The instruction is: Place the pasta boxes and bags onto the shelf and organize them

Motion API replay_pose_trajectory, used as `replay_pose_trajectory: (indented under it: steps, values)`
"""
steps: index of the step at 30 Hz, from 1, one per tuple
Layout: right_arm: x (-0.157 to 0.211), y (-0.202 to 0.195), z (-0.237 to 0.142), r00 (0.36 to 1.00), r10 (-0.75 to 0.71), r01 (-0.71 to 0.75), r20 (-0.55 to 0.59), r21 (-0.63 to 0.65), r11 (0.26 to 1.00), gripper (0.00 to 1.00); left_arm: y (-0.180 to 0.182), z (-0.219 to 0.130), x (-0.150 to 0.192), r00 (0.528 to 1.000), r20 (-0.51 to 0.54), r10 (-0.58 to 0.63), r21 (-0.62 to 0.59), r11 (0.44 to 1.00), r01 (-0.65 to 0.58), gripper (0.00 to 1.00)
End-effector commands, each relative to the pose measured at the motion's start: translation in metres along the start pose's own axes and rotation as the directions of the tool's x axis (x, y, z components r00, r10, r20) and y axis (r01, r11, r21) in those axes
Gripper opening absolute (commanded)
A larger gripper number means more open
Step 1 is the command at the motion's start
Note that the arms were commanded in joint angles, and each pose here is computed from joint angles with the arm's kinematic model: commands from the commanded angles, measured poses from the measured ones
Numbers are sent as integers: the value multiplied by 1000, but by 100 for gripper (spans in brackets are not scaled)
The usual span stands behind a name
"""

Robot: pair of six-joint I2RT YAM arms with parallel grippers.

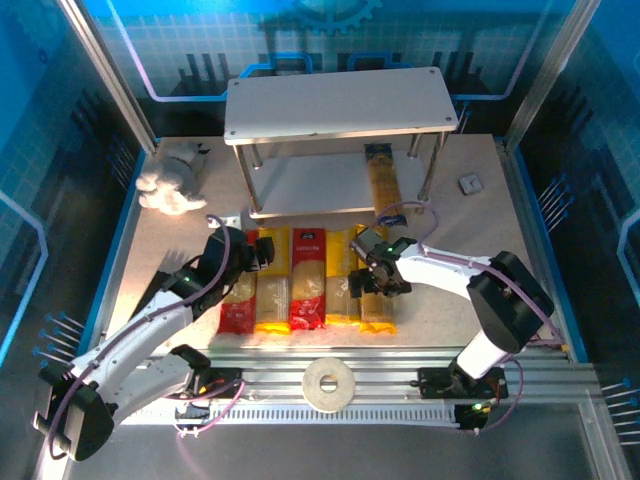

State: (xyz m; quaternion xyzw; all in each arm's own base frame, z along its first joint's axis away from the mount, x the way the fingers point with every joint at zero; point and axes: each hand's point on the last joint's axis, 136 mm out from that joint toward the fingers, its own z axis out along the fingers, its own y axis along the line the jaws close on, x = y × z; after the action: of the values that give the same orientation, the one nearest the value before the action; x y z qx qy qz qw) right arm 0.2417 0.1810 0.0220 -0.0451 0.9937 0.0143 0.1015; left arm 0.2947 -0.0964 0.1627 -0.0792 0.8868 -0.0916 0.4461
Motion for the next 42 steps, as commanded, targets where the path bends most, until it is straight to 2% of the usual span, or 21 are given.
replay_pose_trajectory:
  steps: [1, 9, 15, 20, 26, 32, 35, 36, 42]
  values:
    - [-4, 11, 4, 1000, -19, 19, -8, -15, 1000, 99, 4, -1, 4, 1000, 3, 11, -16, 1000, -11, 88]
    - [1, 1, 18, 999, -3, 5, -48, 28, 1000, 98, 5, -2, 2, 1000, 10, 22, -19, 1000, -22, 89]
    - [9, -11, 32, 996, 28, -25, -90, 32, 999, 92, 5, -3, 2, 1000, 13, 24, -20, 1000, -24, 89]
    - [20, -15, 38, 992, 38, -37, -124, 11, 999, 78, 5, -3, 0, 999, 17, 28, -20, 999, -28, 89]
    - [30, -15, 38, 988, 25, -26, -150, -8, 1000, 50, 3, -2, -1, 999, 17, 28, -17, 999, -27, 89]
    - [31, -11, 19, 993, -12, 10, -121, -17, 1000, 24, 2, -3, -3, 999, 22, 26, -12, 1000, -26, 88]
    - [26, -7, 3, 996, -34, 33, -87, -12, 999, 2, 1, -3, -4, 999, 22, 24, -7, 1000, -24, 88]
    - [24, -6, -4, 997, -40, 39, -67, -6, 999, 0, 1, -3, -4, 999, 22, 23, -6, 1000, -22, 88]
    - [1, 6, -49, 996, -71, 73, 54, -35, 997, 0, -1, -4, -6, 999, 26, 21, 1, 1000, -21, 88]
